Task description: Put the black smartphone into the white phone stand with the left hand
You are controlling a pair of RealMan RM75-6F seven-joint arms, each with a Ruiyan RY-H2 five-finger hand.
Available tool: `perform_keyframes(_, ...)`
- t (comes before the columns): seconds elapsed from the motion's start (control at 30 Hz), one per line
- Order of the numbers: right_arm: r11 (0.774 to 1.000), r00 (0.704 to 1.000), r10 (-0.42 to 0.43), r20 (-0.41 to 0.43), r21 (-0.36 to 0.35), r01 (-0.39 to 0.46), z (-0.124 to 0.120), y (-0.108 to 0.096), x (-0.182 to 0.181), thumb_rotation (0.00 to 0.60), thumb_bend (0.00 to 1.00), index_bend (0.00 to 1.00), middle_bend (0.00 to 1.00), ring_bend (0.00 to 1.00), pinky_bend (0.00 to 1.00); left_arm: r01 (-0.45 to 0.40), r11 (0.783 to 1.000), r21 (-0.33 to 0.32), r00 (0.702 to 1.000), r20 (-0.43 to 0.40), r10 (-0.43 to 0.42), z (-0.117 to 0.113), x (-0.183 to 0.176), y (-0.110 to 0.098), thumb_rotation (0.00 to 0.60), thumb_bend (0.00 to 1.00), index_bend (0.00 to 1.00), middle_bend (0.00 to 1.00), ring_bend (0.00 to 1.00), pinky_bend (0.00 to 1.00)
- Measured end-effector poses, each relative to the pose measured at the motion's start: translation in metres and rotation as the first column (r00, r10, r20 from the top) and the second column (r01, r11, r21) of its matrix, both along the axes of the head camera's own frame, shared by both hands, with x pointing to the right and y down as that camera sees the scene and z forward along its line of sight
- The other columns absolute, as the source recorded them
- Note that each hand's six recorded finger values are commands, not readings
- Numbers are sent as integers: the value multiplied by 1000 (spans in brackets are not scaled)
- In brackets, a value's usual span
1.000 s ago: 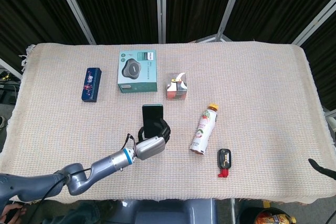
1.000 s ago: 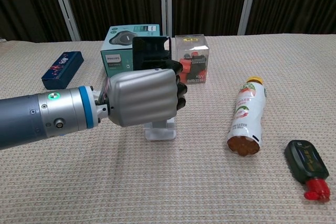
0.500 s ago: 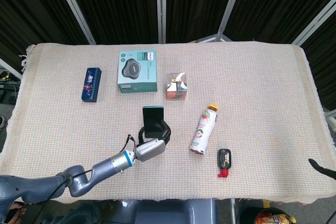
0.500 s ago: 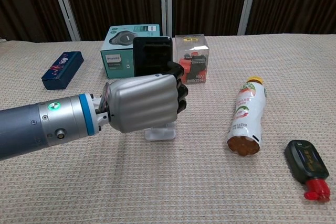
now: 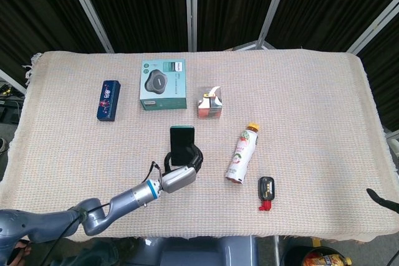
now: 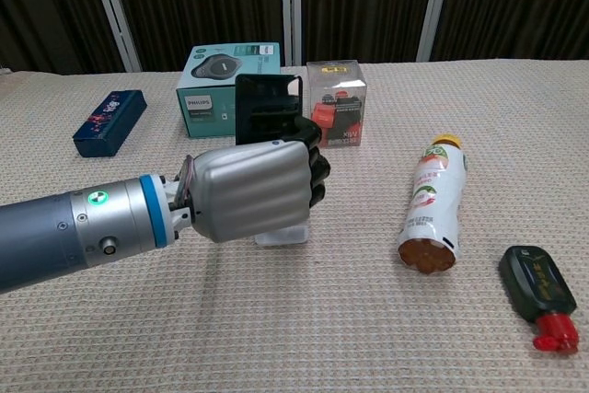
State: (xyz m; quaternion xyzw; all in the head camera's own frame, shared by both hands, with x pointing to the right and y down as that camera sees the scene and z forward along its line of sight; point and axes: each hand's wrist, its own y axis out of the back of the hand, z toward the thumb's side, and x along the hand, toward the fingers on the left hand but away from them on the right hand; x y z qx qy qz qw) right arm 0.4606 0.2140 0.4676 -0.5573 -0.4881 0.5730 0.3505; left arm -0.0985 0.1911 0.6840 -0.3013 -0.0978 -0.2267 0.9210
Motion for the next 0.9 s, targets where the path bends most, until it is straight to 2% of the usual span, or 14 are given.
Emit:
perform_keyframes(0.17,1000,1000,0,0,-1,0,0,0,0,600,0,0,0,0,0,-2,1000,-3,1000,-2,2,1,0,1,600,0,296,200,368,300)
perform_keyframes(0.6,1000,1000,-5,1,-1,5,0,1,-1,600,0,0,0,0,0,2,1000,12,1000,-14,-2,-5,-3,0,600,0,251,135,305,276)
perform_keyframes(0.77,1000,1000,-5,0,-3,5,0,1,-1,600,0,0,0,0,0,32,999,7,998,-61,-32,-18,-5,-6,600,0,194,29,216,251)
perform_keyframes(0.9,1000,1000,-7,1,-4,7,1,1,-2,600,0,0,0,0,0,71,997,-5,991,-116,-71,-32,-7,-14,600,0,155,0,161,228)
